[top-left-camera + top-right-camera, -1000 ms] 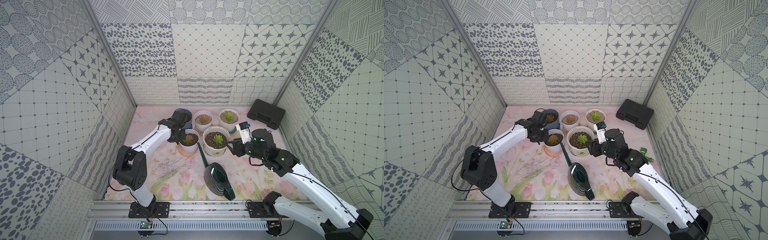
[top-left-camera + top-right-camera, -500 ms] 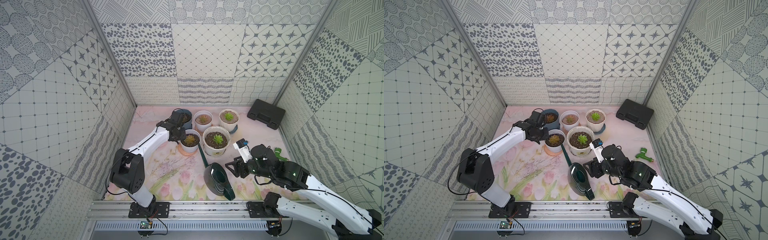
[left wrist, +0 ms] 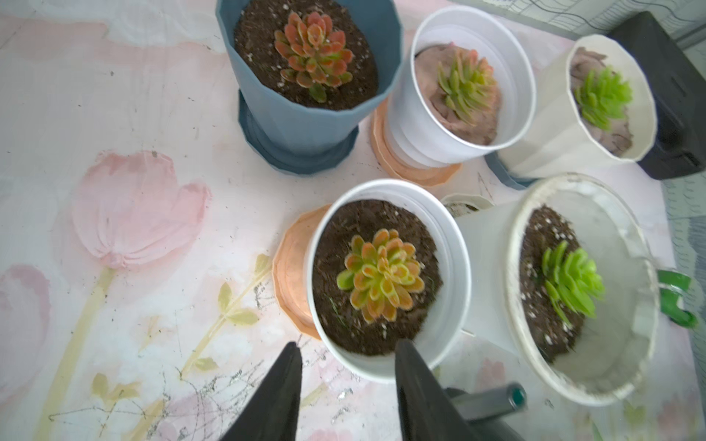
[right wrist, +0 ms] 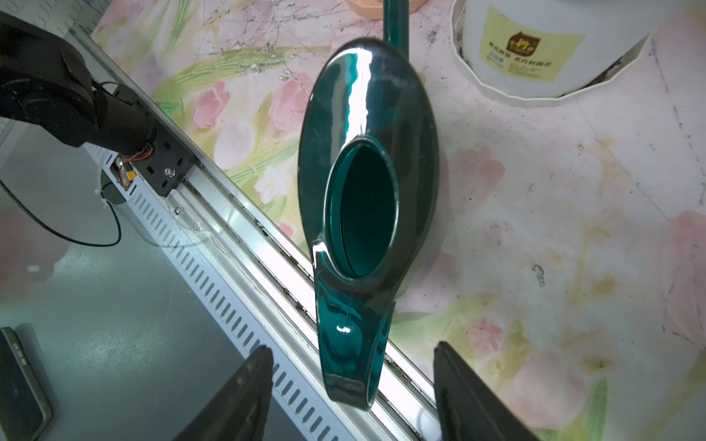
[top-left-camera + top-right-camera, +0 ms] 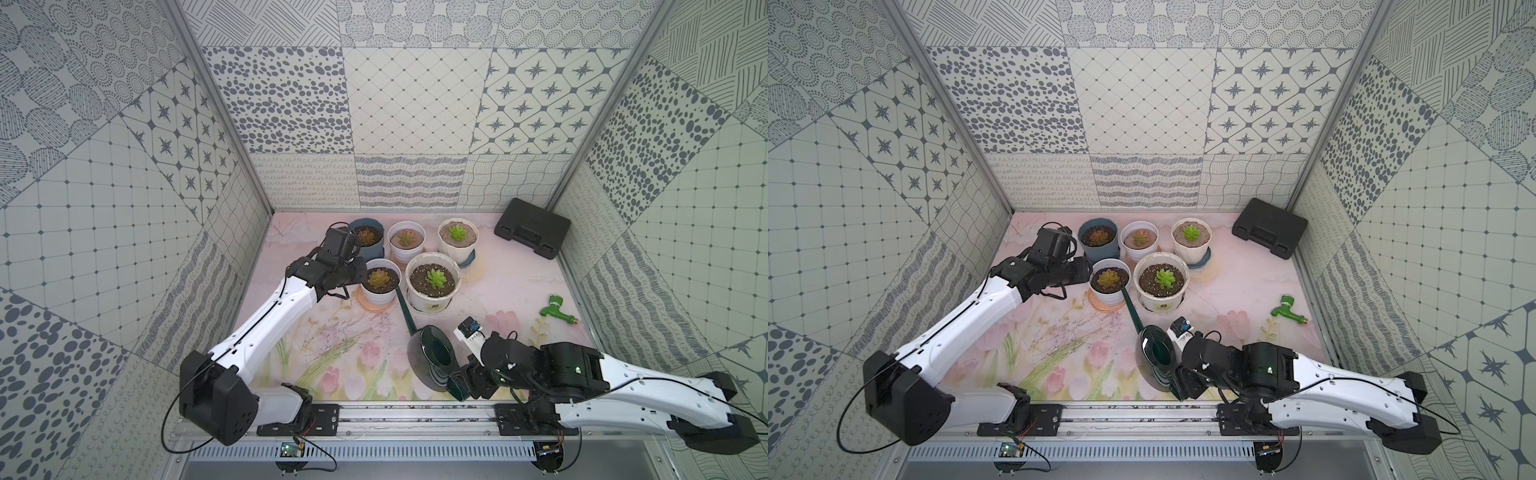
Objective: Water the succulent around the soil edge
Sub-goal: Move the pot to the center of the board, then pick up the watering can from the center of the board.
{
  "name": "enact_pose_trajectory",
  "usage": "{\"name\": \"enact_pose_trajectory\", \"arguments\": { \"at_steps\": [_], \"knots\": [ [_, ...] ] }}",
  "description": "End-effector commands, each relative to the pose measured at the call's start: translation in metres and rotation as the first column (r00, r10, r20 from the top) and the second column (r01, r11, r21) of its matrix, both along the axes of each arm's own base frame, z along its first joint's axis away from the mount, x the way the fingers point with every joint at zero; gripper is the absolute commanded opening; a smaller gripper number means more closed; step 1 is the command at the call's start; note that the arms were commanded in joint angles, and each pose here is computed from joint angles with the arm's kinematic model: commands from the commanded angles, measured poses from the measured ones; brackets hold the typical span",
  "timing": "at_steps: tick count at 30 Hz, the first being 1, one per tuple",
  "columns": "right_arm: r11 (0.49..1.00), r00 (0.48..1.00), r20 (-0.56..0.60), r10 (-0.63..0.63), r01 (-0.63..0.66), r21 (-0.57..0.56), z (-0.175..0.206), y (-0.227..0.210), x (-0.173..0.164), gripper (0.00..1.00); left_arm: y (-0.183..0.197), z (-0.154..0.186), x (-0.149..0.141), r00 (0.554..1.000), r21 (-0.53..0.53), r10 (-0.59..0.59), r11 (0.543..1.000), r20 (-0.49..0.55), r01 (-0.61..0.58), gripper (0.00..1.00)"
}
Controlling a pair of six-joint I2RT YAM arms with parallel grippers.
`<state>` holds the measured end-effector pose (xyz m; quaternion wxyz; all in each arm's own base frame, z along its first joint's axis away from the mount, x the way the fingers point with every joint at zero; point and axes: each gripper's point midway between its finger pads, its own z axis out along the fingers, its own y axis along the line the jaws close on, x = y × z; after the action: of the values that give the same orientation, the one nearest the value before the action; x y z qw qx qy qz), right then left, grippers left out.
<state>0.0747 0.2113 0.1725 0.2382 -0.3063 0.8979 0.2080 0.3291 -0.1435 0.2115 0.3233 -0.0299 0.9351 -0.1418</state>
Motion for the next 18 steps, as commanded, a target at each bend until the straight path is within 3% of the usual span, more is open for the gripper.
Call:
{"name": "enact_pose_trajectory", "arguments": {
  "at_steps": [1,7,18],
  "knots": [
    [1.000,1.000,0.008,-0.021,0.021,-0.021,-0.012,0.011,-0.003,0.69,-0.024,0.004,-0.039,0.994,-0.049,-0.100,0.994,0.043,0.102,0.47],
    [0.997,1.000,-0.022,0.014,-0.015,-0.070,-0.034,0.024,-0.015,0.65,-0.041,0.004,-0.074,0.978,-0.096,-0.184,0.976,0.103,0.194,0.47],
    [0.996,0.998,-0.032,-0.063,0.060,-0.073,-0.056,0.025,-0.011,0.55,-0.037,-0.001,-0.092,0.972,-0.125,-0.199,0.969,0.124,0.214,0.47]
  ]
}}
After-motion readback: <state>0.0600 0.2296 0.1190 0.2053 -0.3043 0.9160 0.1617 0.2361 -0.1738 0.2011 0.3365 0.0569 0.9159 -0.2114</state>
